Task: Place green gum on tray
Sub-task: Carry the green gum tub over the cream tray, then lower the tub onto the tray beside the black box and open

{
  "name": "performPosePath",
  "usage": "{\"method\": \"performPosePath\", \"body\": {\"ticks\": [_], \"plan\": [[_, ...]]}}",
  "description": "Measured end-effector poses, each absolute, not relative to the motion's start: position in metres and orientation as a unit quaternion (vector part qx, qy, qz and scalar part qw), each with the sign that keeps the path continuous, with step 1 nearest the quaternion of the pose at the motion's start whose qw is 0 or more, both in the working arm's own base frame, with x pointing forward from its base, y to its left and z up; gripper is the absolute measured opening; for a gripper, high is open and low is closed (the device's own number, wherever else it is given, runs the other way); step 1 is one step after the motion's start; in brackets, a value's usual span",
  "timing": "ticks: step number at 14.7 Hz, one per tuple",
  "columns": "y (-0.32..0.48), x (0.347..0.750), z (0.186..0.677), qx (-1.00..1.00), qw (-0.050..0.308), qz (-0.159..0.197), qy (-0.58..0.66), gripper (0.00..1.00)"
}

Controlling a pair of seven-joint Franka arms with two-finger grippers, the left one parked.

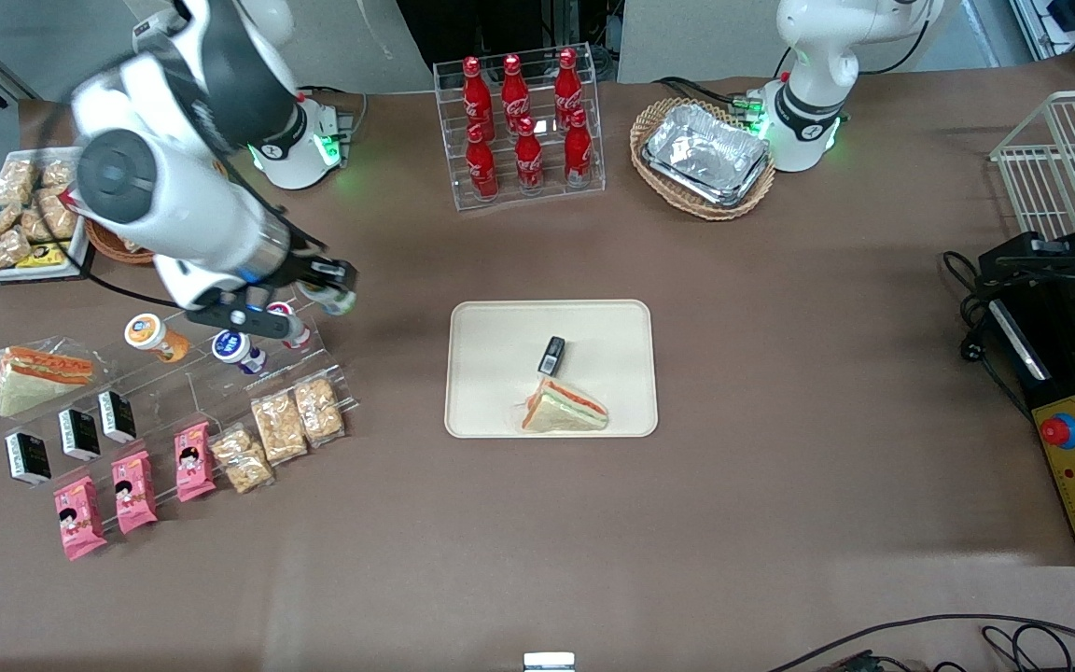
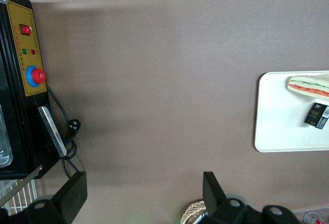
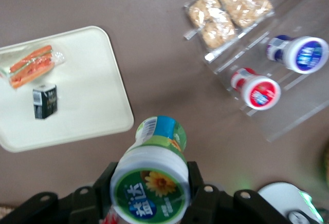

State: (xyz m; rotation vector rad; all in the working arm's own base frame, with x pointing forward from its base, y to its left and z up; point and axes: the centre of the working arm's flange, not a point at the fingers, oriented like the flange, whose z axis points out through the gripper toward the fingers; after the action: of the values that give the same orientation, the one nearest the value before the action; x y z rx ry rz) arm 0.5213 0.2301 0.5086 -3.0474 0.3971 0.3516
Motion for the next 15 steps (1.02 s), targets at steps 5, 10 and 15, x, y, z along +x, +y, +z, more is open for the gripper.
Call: {"method": "performPosePath", "body": {"ticks": [5, 10, 15], "plan": [[0.283, 0.499, 0.424, -0.985, 0.034, 0.072, 0.155, 0.59], [0.331, 0.485, 0.367, -0.985, 0.041, 0.064, 0.157, 0.59], [0.367, 0.471, 0.310, -0.984, 0.038, 0.083, 0.150, 0.59]]}}
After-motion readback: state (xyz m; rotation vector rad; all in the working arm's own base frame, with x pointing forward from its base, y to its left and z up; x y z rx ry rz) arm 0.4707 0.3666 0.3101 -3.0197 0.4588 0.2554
